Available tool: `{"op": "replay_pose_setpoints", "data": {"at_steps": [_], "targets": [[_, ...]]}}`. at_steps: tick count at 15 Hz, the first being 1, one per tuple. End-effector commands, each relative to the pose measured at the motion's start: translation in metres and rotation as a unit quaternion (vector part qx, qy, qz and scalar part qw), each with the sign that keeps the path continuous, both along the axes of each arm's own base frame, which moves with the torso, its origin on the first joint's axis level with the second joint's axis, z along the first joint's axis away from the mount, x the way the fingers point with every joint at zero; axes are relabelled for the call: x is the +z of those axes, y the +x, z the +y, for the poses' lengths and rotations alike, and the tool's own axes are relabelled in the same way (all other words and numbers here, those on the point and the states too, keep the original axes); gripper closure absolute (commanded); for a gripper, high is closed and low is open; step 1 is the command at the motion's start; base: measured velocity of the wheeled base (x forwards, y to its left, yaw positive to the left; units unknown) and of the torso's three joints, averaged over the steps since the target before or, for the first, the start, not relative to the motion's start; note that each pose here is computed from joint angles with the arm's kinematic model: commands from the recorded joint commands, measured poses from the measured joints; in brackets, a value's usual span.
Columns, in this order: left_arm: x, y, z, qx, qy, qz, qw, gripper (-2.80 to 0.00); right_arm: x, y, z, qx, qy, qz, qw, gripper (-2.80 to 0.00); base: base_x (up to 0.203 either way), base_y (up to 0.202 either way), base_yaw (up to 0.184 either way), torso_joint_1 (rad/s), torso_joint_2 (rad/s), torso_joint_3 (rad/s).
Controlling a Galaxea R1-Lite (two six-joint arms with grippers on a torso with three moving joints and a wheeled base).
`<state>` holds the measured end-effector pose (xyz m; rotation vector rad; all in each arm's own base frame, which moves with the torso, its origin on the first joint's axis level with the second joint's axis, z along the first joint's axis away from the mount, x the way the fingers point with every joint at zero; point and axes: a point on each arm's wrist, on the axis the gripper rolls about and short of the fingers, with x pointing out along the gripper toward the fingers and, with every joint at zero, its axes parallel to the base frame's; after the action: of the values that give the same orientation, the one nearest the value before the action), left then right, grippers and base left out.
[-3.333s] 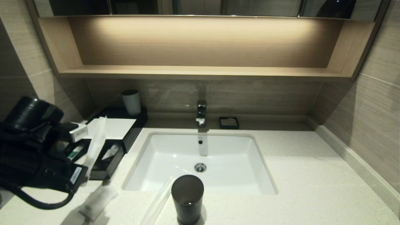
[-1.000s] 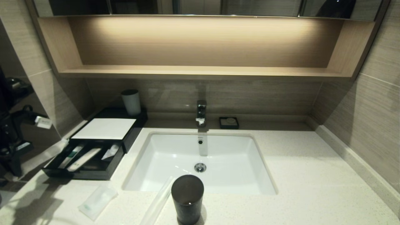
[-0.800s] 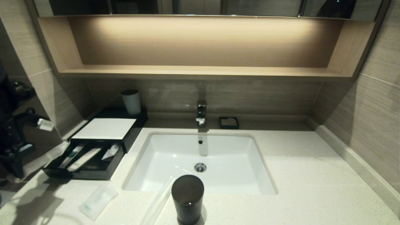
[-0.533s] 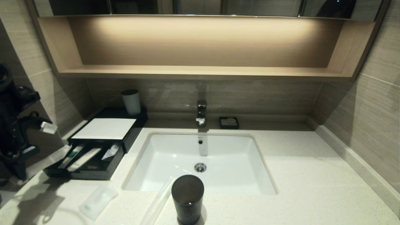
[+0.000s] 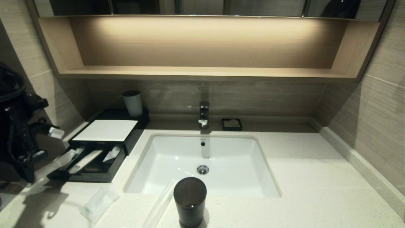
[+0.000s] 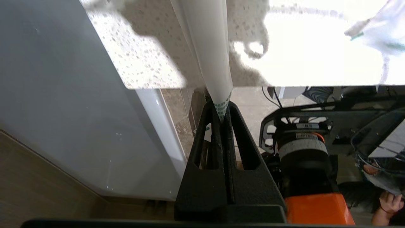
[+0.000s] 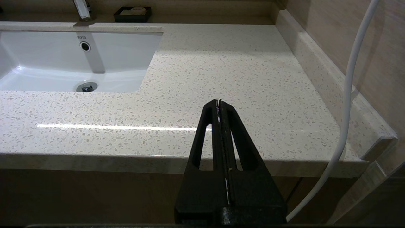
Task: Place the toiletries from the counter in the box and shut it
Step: Place the bathroom toiletry into the drawer
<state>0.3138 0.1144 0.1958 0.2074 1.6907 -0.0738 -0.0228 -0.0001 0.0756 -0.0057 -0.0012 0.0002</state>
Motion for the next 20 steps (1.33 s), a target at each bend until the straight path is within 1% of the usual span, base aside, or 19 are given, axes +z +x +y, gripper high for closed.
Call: {"op": "replay_pose_setpoints", "data": {"at_steps": [1, 8, 10, 12, 14, 16, 20], "targets": [[-0.007, 0.005, 0.001, -0.002, -0.002, 0.007, 1.0000, 0.00, 0.000, 0.000, 0.000, 0.000, 0.000, 0.001, 1.000, 0.00, 0.000, 0.000, 0.000, 0.000, 0.00, 0.000], [-0.018, 0.017, 0.002, -0.006, 0.002, -0.013, 0.9999, 0.00, 0.000, 0.000, 0.000, 0.000, 0.000, 0.001, 1.000, 0.00, 0.000, 0.000, 0.000, 0.000, 0.00, 0.000], [-0.019, 0.021, 0.002, -0.008, 0.004, -0.027, 0.9996, 0.00, 0.000, 0.000, 0.000, 0.000, 0.000, 0.001, 1.000, 0.00, 0.000, 0.000, 0.000, 0.000, 0.00, 0.000], [-0.019, 0.023, 0.002, -0.008, 0.002, -0.038, 0.9992, 0.00, 0.000, 0.000, 0.000, 0.000, 0.000, 0.001, 1.000, 0.00, 0.000, 0.000, 0.000, 0.000, 0.00, 0.000], [-0.022, 0.026, 0.001, -0.011, 0.000, -0.040, 0.9991, 0.00, 0.000, 0.000, 0.000, 0.001, 0.000, 0.001, 1.000, 0.00, 0.000, 0.000, 0.000, 0.000, 0.00, 0.000], [-0.023, 0.029, 0.001, -0.011, -0.008, -0.053, 0.9985, 0.00, 0.000, 0.000, 0.000, 0.001, 0.000, 0.001, 1.000, 0.00, 0.000, 0.000, 0.000, 0.000, 0.00, 0.000], [-0.024, 0.034, 0.002, -0.012, -0.006, -0.069, 0.9975, 0.00, 0.000, 0.000, 0.000, 0.001, 0.000, 0.001, 1.000, 0.00, 0.000, 0.000, 0.000, 0.000, 0.00, 0.000]]}}
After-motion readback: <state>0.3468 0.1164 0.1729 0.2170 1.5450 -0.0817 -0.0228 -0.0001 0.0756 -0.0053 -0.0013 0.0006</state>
